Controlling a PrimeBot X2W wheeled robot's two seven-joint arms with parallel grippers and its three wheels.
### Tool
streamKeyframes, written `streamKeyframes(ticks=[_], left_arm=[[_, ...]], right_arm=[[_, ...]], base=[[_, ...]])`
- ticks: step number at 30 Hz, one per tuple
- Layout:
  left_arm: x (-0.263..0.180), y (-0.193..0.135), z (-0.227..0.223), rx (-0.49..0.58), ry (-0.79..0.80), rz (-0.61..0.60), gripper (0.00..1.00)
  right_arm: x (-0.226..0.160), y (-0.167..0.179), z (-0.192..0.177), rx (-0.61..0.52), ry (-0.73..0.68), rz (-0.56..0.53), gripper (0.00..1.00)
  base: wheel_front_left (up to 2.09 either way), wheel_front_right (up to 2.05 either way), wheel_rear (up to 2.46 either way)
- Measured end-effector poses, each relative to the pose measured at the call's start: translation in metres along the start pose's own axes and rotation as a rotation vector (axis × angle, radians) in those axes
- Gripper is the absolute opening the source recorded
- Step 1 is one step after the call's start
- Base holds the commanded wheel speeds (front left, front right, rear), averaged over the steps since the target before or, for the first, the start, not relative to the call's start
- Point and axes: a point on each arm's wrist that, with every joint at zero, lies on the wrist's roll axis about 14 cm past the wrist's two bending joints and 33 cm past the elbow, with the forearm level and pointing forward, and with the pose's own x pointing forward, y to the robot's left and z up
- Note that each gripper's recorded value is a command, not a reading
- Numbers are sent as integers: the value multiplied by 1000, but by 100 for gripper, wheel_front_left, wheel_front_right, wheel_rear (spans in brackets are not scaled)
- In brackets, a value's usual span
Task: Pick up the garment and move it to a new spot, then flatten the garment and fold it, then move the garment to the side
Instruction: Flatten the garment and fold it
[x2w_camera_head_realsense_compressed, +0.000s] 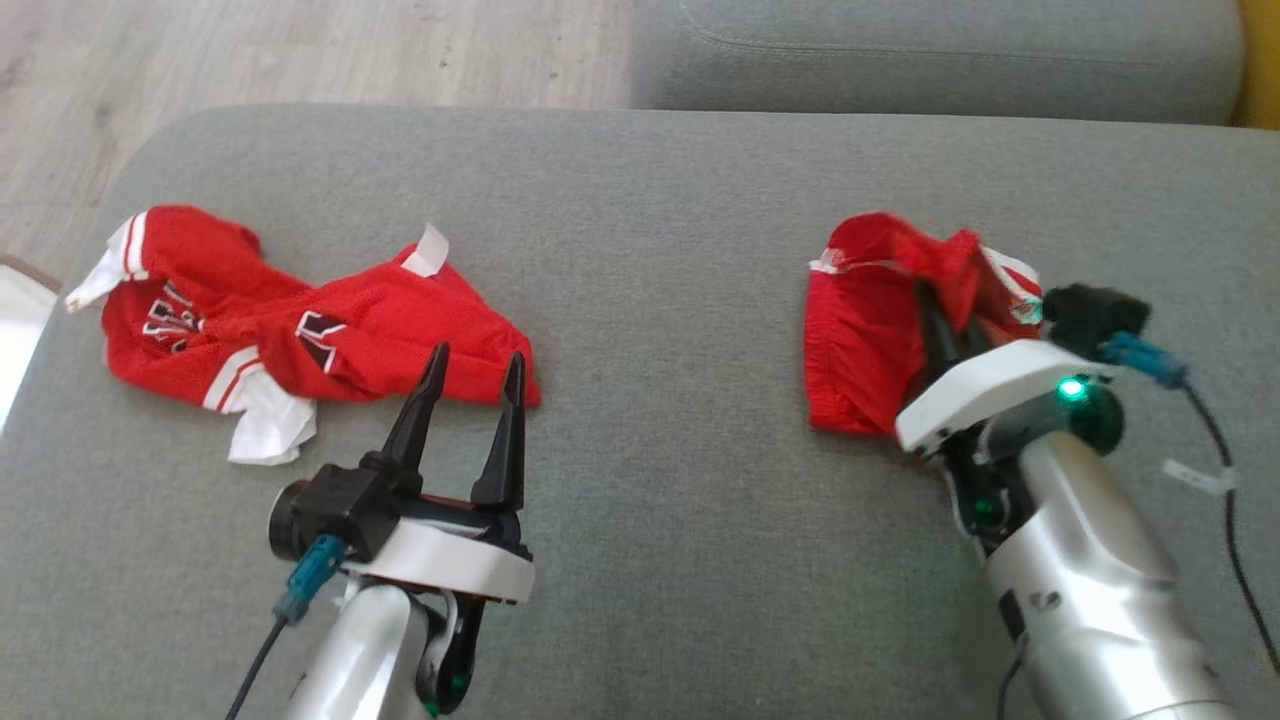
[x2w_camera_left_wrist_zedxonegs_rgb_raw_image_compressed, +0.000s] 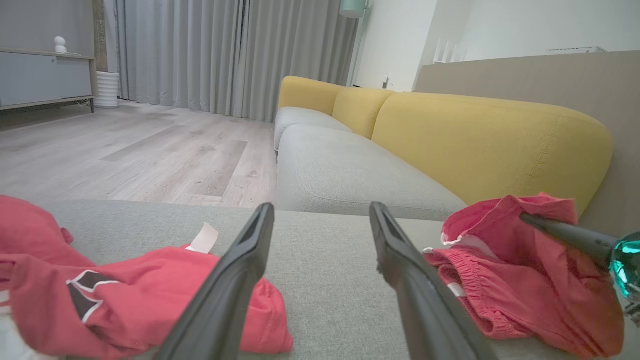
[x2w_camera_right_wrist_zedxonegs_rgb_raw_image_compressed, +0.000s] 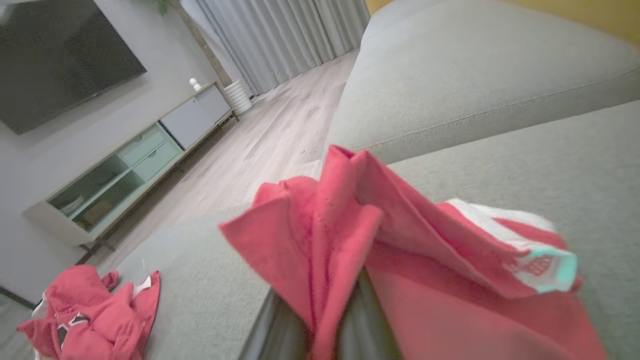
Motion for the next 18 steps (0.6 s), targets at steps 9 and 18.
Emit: streamKeyframes(ticks=[9,18], left_arm=[[-4,6,1,3,-1,20,100],[-1,2,-3,1,8,7,100]], right_arm=[[-2,27,-44,-48,135,84,0],[-19,26,-90,-136,291,107,100]], base=[[0,0,0],[0,0,0]])
